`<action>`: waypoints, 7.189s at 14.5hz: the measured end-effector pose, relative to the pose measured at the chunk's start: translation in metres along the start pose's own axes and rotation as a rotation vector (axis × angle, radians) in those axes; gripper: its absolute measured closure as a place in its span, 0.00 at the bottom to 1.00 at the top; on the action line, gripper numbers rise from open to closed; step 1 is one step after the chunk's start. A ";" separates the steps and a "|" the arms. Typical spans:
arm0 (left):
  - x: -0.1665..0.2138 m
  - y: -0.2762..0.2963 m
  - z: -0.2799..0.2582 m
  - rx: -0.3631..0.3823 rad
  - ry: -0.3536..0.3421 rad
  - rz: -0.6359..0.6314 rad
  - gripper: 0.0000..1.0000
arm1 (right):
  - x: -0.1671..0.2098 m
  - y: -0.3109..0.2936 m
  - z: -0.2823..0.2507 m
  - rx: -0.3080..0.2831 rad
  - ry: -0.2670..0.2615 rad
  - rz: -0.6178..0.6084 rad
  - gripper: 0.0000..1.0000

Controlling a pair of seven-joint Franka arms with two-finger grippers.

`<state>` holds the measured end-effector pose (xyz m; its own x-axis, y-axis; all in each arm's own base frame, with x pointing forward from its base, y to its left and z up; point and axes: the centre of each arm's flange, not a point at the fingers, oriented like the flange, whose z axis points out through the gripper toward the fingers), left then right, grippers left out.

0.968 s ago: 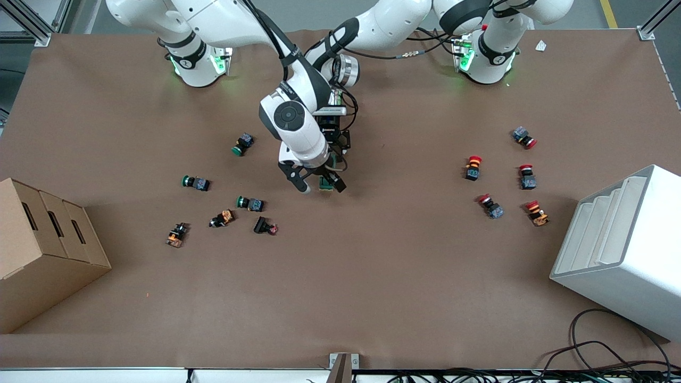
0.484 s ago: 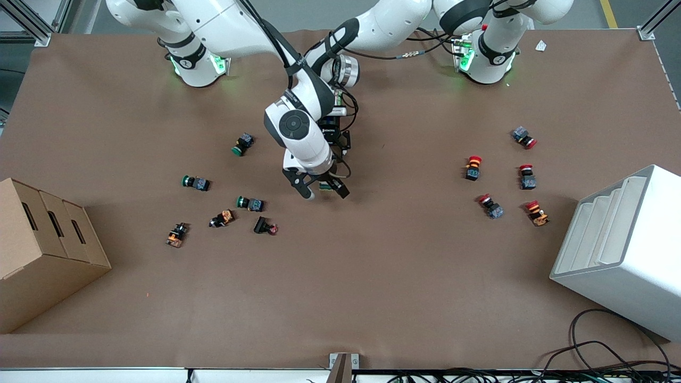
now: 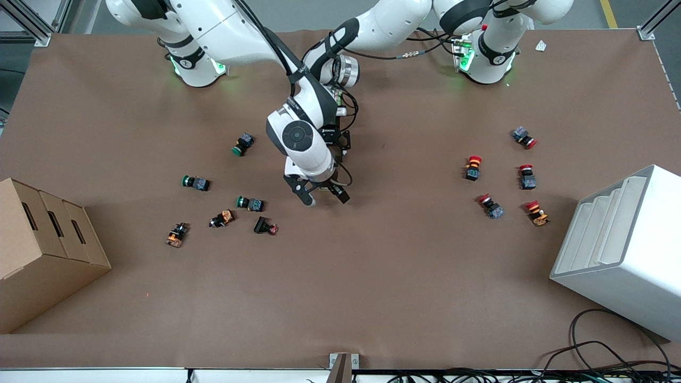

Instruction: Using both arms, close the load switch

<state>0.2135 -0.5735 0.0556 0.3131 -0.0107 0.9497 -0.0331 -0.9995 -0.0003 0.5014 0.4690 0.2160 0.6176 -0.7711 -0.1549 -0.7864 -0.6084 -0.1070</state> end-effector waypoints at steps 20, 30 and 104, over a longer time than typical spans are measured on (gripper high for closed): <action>0.020 0.014 0.010 0.006 0.019 -0.048 0.01 | 0.045 -0.019 0.007 -0.138 -0.189 0.221 0.00; 0.017 0.017 -0.001 0.021 -0.011 -0.068 0.01 | 0.063 -0.037 -0.015 -0.082 -0.221 0.235 0.00; 0.660 -0.527 0.074 -0.004 -1.237 0.026 0.00 | 0.353 0.187 -0.478 -0.250 -0.035 -0.864 0.00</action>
<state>0.5083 -0.0561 0.6594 0.9984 -0.0551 0.0145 -0.0549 -0.9984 -0.0114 0.5782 -0.0068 0.6111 0.9885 -0.0224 -0.1497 -0.0201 -0.9997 0.0167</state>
